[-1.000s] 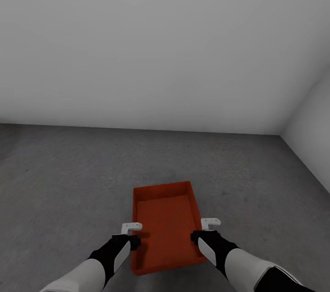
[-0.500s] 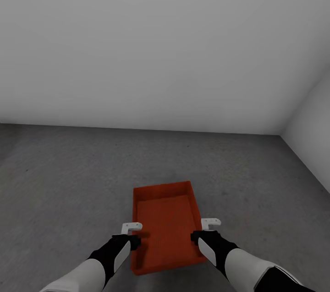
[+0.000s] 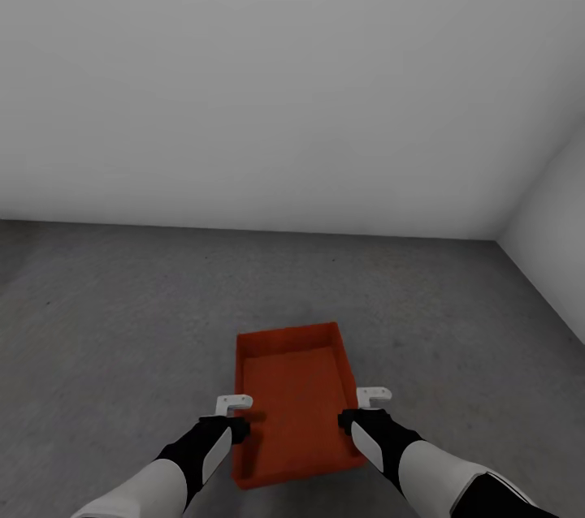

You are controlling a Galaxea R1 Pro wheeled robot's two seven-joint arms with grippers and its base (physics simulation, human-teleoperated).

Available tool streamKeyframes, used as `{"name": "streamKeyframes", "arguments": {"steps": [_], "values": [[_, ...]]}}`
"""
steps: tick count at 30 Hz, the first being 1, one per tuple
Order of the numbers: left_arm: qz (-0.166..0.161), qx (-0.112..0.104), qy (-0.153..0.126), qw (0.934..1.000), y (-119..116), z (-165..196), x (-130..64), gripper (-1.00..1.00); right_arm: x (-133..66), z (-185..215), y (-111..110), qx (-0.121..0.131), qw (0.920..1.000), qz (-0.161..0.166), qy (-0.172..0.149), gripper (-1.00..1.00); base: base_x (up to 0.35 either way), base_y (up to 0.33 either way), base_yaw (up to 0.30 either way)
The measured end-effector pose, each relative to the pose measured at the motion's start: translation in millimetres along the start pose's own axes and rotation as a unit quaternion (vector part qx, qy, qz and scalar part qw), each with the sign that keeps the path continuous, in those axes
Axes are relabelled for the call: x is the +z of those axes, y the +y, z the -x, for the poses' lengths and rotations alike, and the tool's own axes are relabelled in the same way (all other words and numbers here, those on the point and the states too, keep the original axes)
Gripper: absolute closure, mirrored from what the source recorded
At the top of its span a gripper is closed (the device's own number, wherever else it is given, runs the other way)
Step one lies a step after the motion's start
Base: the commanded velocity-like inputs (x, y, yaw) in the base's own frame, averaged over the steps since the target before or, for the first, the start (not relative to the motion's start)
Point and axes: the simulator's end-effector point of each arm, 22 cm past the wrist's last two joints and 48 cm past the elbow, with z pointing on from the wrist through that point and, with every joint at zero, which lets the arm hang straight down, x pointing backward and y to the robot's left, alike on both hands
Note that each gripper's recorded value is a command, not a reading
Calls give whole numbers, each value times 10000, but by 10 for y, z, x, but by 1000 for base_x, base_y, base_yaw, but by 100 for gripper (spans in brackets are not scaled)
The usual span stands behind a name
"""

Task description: Move the two storage containers from the living room to the garage. In the garage, place one container on the floor and stack the other container on top of it (either order is fine).

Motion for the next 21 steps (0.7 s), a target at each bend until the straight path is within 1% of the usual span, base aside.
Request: {"name": "streamKeyframes", "arguments": {"steps": [21], "values": [[25,2,19,10000,22,200,-394,-100,-382,228,-52,0,10000,-1,4,-100,0,0,0]]}}
